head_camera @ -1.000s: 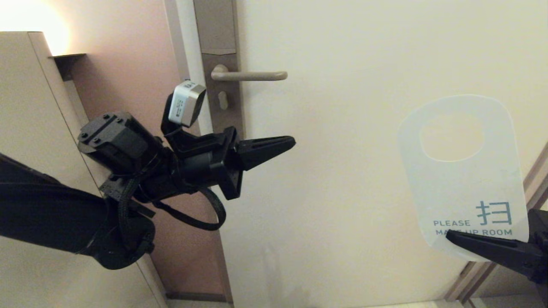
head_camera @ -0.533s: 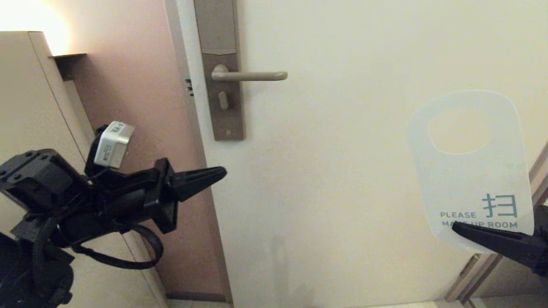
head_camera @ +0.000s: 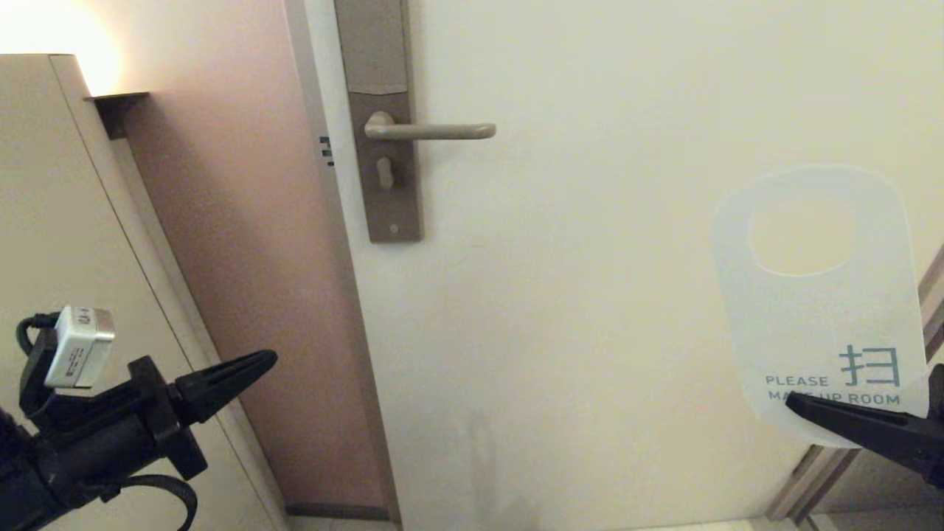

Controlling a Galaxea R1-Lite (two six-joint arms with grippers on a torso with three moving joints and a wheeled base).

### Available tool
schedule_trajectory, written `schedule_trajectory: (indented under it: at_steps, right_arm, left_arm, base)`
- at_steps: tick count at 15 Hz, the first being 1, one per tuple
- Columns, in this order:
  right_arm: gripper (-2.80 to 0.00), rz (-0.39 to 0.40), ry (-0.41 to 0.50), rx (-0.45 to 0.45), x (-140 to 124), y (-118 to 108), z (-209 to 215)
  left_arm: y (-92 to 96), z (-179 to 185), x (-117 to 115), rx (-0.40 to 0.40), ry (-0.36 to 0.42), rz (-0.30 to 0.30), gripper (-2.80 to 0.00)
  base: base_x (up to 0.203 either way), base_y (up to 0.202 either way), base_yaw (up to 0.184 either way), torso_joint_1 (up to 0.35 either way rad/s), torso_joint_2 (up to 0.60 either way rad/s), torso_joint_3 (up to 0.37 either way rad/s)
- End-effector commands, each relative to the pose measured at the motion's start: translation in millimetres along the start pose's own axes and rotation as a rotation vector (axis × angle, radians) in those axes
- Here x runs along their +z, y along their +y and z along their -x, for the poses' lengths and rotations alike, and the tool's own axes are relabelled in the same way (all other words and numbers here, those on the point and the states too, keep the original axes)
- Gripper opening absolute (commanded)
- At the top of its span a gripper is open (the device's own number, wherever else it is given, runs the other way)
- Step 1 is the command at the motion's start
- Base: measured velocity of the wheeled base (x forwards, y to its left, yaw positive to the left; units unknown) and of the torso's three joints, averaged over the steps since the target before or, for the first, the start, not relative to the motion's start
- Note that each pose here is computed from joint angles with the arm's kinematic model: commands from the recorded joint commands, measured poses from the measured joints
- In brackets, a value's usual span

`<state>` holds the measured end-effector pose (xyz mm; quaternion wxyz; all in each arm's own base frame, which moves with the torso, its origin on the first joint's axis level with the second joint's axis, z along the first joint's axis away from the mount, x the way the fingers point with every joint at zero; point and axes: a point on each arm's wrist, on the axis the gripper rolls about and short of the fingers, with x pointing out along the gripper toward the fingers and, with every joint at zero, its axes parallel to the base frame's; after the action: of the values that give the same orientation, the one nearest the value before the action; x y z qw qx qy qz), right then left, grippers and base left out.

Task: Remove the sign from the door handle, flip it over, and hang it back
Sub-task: Hang the sign back with the other side facing out

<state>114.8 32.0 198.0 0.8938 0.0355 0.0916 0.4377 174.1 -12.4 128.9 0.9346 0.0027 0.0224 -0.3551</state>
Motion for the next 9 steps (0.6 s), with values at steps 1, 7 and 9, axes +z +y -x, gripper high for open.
schedule_trajectory:
  at_steps: [1, 7, 9]
  right_arm:
    - [-2.8, 0.002, -0.006, -0.006, -4.7, 3.1, 5.0]
    - [-2.8, -0.005, -0.015, -0.062, -7.5, 0.4, 11.2]
    - [-2.8, -0.001, -0.019, -0.066, -7.5, 1.3, 12.4]
  left_arm:
    - [-5.7, 16.4, -4.4, 0.054, 0.017, -0.022, -2.8]
    - [-22.8, 45.7, 2.6, 0.207, 0.042, -0.035, -2.8]
    - [-38.1, 62.6, 0.5, 0.299, 0.077, -0.018, -2.8]
  base:
    - [0.0, 0.0, 0.0, 0.0, 0.0, 0.0]
    - [0.0, 0.0, 0.0, 0.0, 0.0, 0.0]
    - [0.0, 0.0, 0.0, 0.0, 0.0, 0.0]
